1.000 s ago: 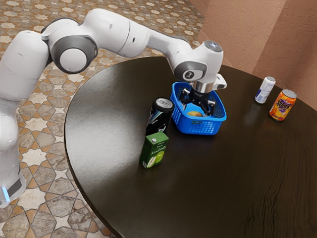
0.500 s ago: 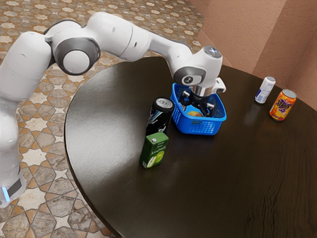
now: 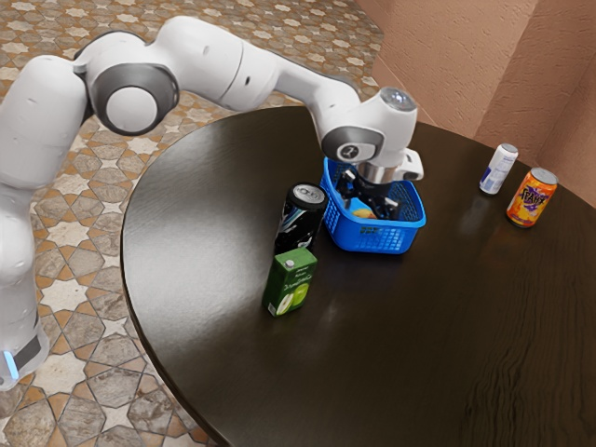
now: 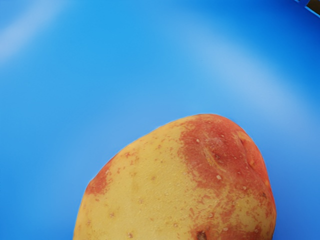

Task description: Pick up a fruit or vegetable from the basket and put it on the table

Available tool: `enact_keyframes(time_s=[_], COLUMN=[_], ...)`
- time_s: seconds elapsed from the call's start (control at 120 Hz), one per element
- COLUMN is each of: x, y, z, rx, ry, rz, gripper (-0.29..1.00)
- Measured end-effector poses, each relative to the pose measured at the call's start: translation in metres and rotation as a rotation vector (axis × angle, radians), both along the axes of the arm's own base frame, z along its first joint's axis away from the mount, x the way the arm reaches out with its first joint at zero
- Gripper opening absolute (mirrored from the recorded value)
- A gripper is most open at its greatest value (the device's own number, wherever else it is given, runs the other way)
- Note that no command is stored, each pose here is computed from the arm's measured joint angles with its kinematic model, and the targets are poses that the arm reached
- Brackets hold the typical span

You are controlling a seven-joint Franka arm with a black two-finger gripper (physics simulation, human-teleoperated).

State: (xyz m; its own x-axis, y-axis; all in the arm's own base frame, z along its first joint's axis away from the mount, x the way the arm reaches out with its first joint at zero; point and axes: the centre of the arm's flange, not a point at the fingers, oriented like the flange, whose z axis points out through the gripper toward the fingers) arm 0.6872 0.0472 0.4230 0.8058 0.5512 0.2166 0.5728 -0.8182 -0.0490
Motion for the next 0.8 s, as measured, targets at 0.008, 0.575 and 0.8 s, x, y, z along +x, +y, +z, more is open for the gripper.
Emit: enact_keyframes(time_s=[0.008, 0.575, 0.8], x=[0.000, 0.008, 0.009], y=[0.000, 0.009, 0.015], z=[0.000, -0.015, -0.016], rx=[0.001, 0.059, 0.075], ry=[0.001, -0.004, -0.016], rz=[-0.002, -0.103, -0.117], gripper=[0.69, 0.51, 0.36])
